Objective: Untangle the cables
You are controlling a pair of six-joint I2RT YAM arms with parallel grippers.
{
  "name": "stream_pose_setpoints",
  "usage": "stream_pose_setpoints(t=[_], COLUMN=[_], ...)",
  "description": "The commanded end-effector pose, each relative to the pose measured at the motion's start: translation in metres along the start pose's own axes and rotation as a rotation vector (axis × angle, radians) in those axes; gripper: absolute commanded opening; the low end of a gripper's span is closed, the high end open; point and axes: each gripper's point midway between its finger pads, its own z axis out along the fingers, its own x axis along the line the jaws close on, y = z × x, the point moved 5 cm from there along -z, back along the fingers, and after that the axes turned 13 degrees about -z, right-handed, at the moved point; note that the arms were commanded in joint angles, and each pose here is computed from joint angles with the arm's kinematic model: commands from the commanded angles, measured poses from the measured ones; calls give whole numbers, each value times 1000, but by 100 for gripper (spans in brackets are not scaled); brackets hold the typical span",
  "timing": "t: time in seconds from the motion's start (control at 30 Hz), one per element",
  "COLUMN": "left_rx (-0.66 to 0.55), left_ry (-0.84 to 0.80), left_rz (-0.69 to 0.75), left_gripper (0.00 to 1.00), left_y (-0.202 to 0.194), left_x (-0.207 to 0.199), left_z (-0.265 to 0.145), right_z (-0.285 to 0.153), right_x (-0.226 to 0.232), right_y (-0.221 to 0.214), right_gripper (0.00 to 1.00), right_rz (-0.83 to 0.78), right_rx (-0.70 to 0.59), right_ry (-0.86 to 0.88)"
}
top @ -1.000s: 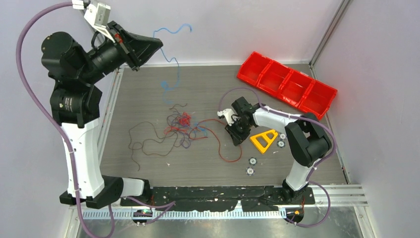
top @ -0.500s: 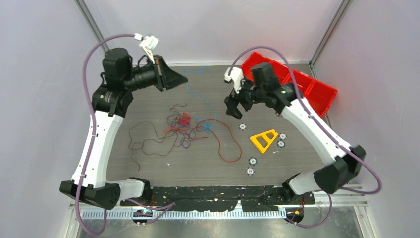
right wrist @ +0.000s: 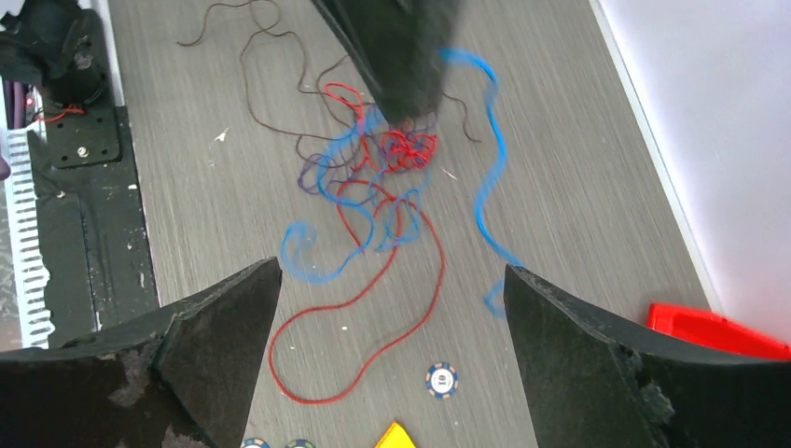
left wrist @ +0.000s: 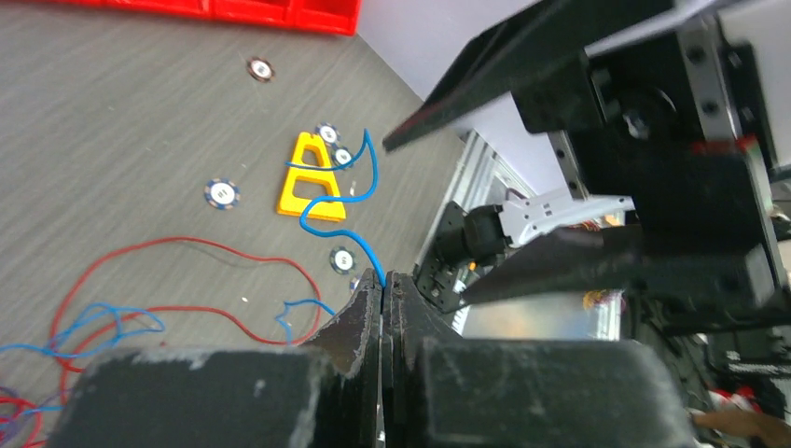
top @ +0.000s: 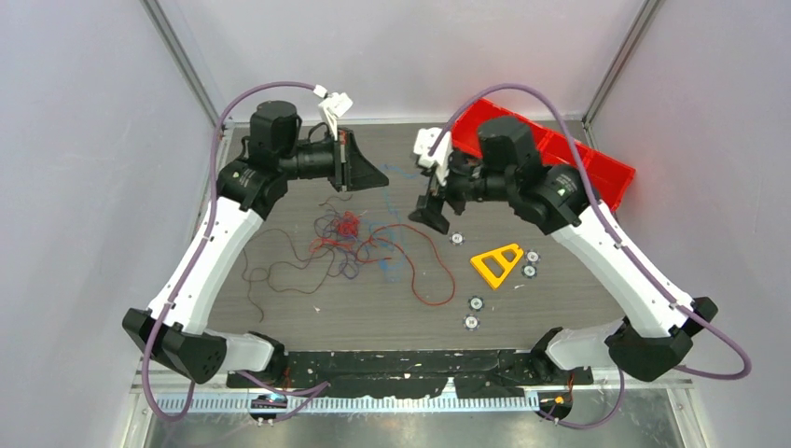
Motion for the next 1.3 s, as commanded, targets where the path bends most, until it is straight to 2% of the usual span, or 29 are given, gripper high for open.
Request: stream_pose_setpoints(t=[0.0, 0.23, 0.37, 0.43, 0.47, 0.5, 0.53, 0.57, 0.6, 0.63, 0.67, 0.73, 0.77, 0.8, 0.87, 1.0, 1.07, 1.17, 1.27], left_rx=[53, 109, 139, 152, 159, 165, 168, 168, 168, 165, 160, 147, 134, 120, 100, 1, -68, -141, -157], left_ry=[-95, -163, -219, -253, -269, -279, -283, -283, -280, -273, -264, -228, -204, -178, -140, -11, 55, 129, 184], left_rz=[-12, -13, -21, -28, -30, -33, -34, -33, -33, -33, -28, -5, 14, 32, 60, 125, 164, 173, 181], left_gripper=[0, 0, 0, 0, 0, 0, 0, 0, 0, 0, 0, 0, 0, 3, 27, 81, 98, 100, 100], left_y=[-6, -16, -20, -22, -23, -25, -26, -27, -27, -27, -28, -29, -28, -28, -27, -14, -4, 8, 9], left_x=[-10, -20, -27, -31, -33, -34, -34, -34, -33, -33, -34, -33, -31, -29, -28, -22, -17, -4, 7], left_z=[8, 10, 8, 6, 5, 4, 4, 3, 3, 2, 1, -2, -3, -4, -8, -24, -37, -54, -64], right_z=[12, 37, 49, 53, 52, 53, 51, 51, 47, 48, 43, 39, 35, 33, 27, 12, -2, -24, -53], right_x=[4, 18, 18, 14, 12, 13, 14, 16, 17, 20, 21, 24, 25, 25, 20, -2, -22, -44, -72], right_y=[33, 37, 33, 29, 28, 26, 27, 24, 25, 21, 22, 19, 18, 18, 16, 7, -5, -16, -34], right_gripper=[95, 95, 99, 87, 75, 66, 52, 46, 33, 28, 15, 7, 6, 6, 5, 5, 5, 6, 5], right_rz=[-135, -126, -102, -107, -115, -121, -125, -125, -128, -126, -128, -126, -118, -111, -79, 21, 92, 150, 193], right_rx=[-53, -53, -45, -23, -17, -14, -20, -15, -22, -15, -23, -24, -28, -29, -35, -42, -27, -21, 15], right_ry=[-29, 38, 34, 5, -6, -4, -3, 4, 4, 12, 12, 15, 13, 10, -3, -51, -106, -183, -300])
